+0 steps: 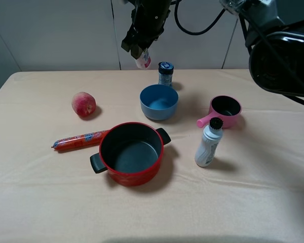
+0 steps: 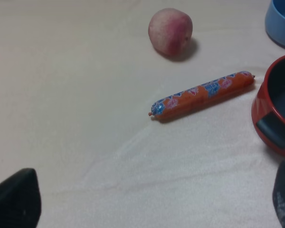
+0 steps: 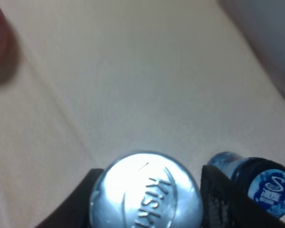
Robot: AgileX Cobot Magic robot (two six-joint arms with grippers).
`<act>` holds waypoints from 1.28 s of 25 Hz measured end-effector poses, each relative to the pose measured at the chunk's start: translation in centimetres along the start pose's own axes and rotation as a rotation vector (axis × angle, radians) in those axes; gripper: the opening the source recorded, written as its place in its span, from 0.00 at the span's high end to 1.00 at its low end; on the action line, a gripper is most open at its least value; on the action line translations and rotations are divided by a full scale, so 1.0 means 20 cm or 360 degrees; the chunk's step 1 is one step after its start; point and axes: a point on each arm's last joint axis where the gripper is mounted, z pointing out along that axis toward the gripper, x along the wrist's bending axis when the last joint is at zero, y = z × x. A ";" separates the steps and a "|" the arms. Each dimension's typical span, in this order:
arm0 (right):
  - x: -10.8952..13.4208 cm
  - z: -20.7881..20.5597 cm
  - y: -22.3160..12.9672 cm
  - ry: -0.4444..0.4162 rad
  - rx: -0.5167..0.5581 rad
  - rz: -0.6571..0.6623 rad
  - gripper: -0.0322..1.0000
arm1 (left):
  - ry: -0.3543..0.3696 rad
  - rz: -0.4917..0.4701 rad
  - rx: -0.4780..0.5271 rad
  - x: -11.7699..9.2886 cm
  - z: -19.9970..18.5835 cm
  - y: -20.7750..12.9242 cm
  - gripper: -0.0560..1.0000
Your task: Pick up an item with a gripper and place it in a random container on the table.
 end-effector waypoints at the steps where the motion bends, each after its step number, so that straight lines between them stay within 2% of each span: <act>1: 0.00 -0.01 0.00 -0.0003 -0.0007 -0.0001 0.66 | 0.0000 0.0000 0.0000 0.00 0.00 0.00 0.01; 8: -0.01 -0.09 0.01 -0.0046 -0.0027 -0.0001 0.66 | 0.0000 0.0000 0.0000 0.00 0.00 0.00 0.01; 12: -0.01 -0.13 -0.04 -0.0063 0.0055 -0.0004 0.66 | 0.0000 0.0000 0.0000 0.00 0.00 0.00 0.01; 18: -0.03 -0.23 -0.18 -0.0053 0.0172 0.0042 0.66 | 0.0000 0.0000 0.0000 0.00 0.00 0.00 0.01; 32: -0.15 -0.51 -0.60 -0.0206 0.0129 0.0239 0.66 | 0.0000 0.0000 0.0000 0.00 0.00 0.00 0.01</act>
